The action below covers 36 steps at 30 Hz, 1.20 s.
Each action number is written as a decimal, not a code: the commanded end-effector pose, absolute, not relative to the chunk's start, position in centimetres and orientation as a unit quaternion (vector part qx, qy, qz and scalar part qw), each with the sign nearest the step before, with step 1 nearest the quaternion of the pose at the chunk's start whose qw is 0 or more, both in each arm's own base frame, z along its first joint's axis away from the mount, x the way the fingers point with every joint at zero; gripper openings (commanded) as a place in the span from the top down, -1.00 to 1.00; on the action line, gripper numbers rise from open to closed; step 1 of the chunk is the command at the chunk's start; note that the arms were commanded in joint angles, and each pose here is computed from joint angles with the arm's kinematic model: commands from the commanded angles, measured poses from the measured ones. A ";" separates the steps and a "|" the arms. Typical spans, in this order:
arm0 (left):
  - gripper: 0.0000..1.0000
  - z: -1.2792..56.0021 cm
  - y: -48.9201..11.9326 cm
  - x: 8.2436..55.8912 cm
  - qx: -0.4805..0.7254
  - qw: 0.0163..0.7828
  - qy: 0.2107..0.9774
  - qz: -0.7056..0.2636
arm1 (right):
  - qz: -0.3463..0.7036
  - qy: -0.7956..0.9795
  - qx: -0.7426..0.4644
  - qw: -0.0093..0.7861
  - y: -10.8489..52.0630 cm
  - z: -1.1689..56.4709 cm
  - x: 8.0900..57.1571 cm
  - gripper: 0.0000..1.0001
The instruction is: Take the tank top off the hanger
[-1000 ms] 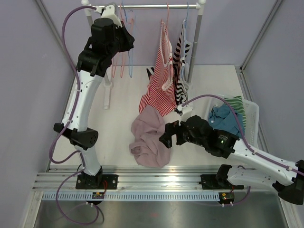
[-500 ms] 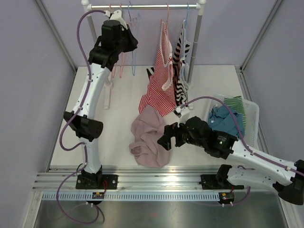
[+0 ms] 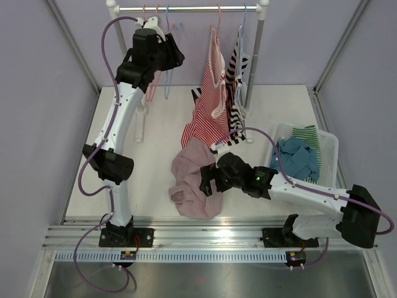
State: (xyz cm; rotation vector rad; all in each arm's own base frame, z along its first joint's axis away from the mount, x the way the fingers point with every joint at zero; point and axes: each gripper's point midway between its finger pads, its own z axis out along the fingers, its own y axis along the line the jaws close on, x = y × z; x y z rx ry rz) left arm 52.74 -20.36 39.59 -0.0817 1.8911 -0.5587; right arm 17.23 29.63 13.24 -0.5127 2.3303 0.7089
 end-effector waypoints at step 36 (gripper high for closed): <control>-0.98 36.6 -6.6 20.7 -0.050 0.660 0.727 -0.182 | 0.148 0.856 -0.134 0.476 23.9 24.4 21.5 1.00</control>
